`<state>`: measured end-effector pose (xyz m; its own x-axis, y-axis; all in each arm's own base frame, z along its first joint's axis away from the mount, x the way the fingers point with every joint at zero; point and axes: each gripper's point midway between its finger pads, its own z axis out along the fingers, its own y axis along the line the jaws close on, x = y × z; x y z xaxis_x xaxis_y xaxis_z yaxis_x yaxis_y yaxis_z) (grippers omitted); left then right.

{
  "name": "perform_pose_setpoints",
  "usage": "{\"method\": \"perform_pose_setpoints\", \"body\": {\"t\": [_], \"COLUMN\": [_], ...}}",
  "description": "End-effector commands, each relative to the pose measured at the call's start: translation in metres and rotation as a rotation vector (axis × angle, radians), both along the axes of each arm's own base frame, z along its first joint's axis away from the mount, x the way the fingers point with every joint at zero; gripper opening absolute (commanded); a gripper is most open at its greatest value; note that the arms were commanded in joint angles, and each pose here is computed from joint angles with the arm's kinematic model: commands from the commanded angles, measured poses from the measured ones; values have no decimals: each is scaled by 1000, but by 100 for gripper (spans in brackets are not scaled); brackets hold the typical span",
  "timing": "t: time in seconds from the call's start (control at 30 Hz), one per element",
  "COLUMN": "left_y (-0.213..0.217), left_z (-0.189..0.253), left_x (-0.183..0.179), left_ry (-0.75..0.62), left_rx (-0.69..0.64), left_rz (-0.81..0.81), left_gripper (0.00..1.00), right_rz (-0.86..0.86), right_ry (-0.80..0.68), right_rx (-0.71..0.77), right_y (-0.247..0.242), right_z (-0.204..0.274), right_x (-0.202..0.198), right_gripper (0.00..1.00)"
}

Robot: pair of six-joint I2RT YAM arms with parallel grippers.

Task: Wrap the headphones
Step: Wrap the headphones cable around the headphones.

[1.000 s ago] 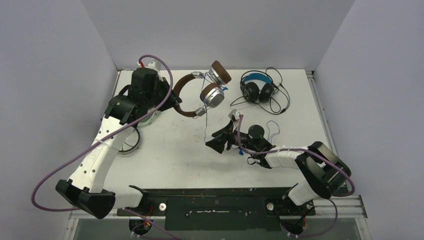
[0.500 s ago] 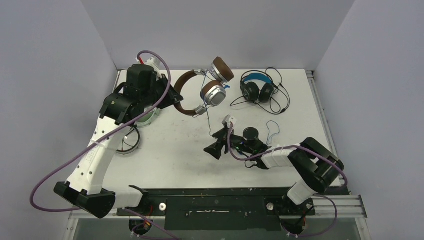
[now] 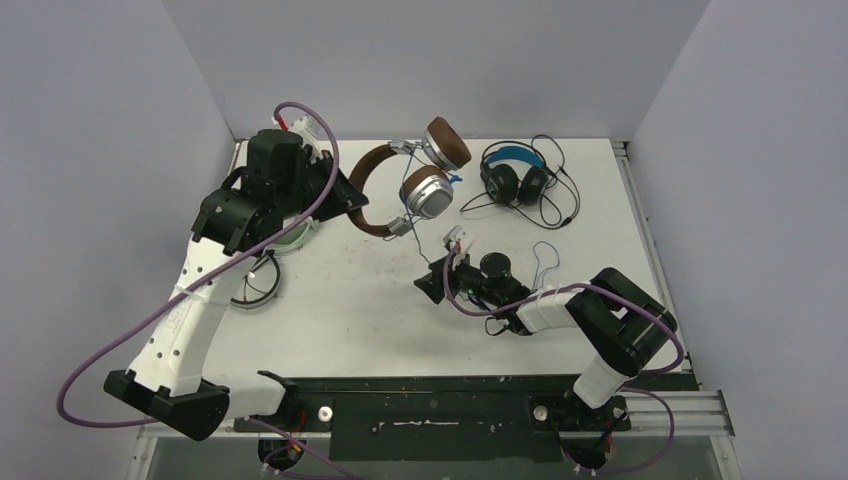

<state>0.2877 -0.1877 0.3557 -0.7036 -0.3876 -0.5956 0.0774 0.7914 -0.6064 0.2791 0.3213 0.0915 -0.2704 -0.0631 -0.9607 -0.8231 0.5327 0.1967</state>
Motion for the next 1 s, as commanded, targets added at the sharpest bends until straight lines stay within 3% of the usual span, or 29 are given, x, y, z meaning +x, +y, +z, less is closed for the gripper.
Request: {"method": "perform_pose_setpoints", "body": {"t": [0.0,0.07,0.3,0.77,0.97], "left_y": [-1,-2,-15,-28,-43], "left_z": [55,55,58,33,8], "left_x": [-14,-14,-22,-57,-75], "left_ry": [-145,-144,-142,-198,-222], "left_rx": [-95,-95,-144,-117,-113], "left_rz": [-38,-40,-121,-379,-591], "left_gripper": [0,0,0,0,0], "right_rz": [-10,-5,-25,-59,-84], "right_ry": [-58,-52,-31,18,22], "right_rx": [30,33,57,159,136], "right_y": [4,4,-4,-36,-45], "right_z": [12,11,10,37,60], "right_x": [8,6,6,24,35], "right_gripper": [45,32,0,0,0]}}
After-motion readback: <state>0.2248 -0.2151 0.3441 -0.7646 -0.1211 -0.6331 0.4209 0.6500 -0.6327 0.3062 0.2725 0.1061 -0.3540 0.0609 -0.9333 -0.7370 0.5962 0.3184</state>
